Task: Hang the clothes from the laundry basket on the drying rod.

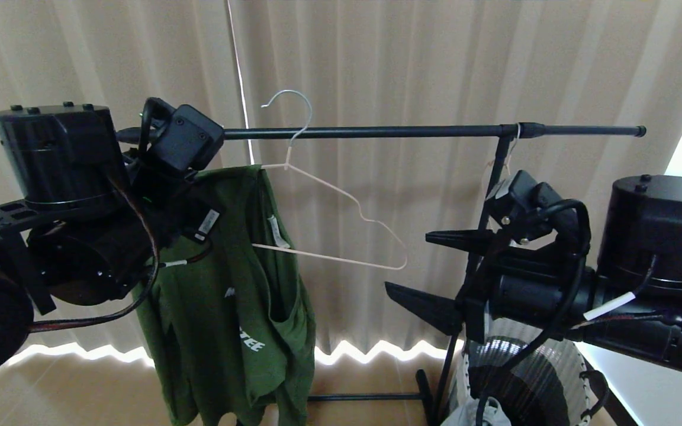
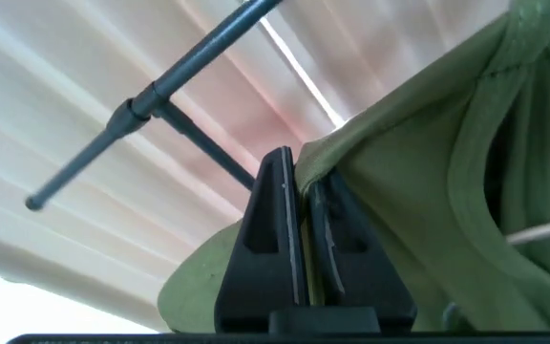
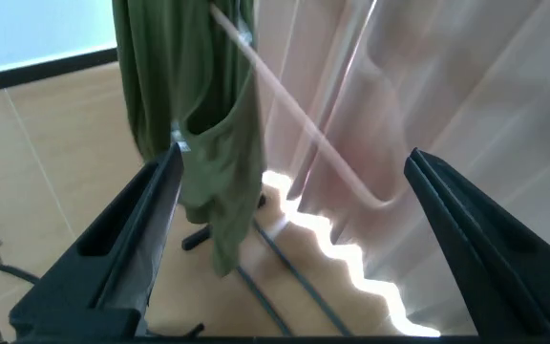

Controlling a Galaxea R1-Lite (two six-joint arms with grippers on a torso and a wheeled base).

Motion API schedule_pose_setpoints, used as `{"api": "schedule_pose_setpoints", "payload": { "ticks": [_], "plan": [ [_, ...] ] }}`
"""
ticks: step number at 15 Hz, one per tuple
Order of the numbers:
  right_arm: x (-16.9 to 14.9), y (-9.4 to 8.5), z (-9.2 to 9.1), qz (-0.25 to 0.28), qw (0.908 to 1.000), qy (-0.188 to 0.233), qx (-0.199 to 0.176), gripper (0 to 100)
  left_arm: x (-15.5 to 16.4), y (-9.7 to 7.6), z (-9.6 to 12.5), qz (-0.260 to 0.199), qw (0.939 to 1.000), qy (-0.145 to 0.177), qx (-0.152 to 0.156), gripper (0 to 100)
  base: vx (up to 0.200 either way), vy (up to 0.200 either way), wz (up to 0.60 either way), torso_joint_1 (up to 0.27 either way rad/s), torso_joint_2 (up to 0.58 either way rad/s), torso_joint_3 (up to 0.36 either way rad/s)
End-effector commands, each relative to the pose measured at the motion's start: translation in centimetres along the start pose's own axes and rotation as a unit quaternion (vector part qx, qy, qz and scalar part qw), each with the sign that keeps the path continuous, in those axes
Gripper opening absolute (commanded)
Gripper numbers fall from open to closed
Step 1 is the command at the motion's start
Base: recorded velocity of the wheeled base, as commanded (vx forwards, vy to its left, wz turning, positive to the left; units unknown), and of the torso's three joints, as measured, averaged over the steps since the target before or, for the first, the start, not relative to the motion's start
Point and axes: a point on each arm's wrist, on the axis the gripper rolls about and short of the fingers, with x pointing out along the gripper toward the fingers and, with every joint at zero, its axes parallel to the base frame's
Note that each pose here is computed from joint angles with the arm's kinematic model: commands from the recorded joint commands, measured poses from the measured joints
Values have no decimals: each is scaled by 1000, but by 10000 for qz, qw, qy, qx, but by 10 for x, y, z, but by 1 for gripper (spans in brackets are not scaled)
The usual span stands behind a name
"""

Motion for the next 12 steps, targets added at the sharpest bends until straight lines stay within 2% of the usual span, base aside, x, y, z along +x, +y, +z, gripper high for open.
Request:
{"api": "schedule_pose_setpoints", "payload": {
  "ticks": [1,3,6,12],
  "plan": [
    [16,8,-10,16,9997,243,6,100,5,0,5,69,9997,-25,-250,0,0,0,0,0,0,0],
    [26,12,-11,-93,9995,309,67,100,8,1,12,92,9984,-107,-556,0,0,0,0,0,0,0],
    [47,19,-6,-307,9987,298,260,100,5,0,21,49,9960,-252,-861,0,0,0,0,0,0,0],
    [87,25,-5,-635,9964,295,488,100,-4,-3,30,-91,9928,-434,-1115,0,0,0,0,0,0,0]
  ]
}}
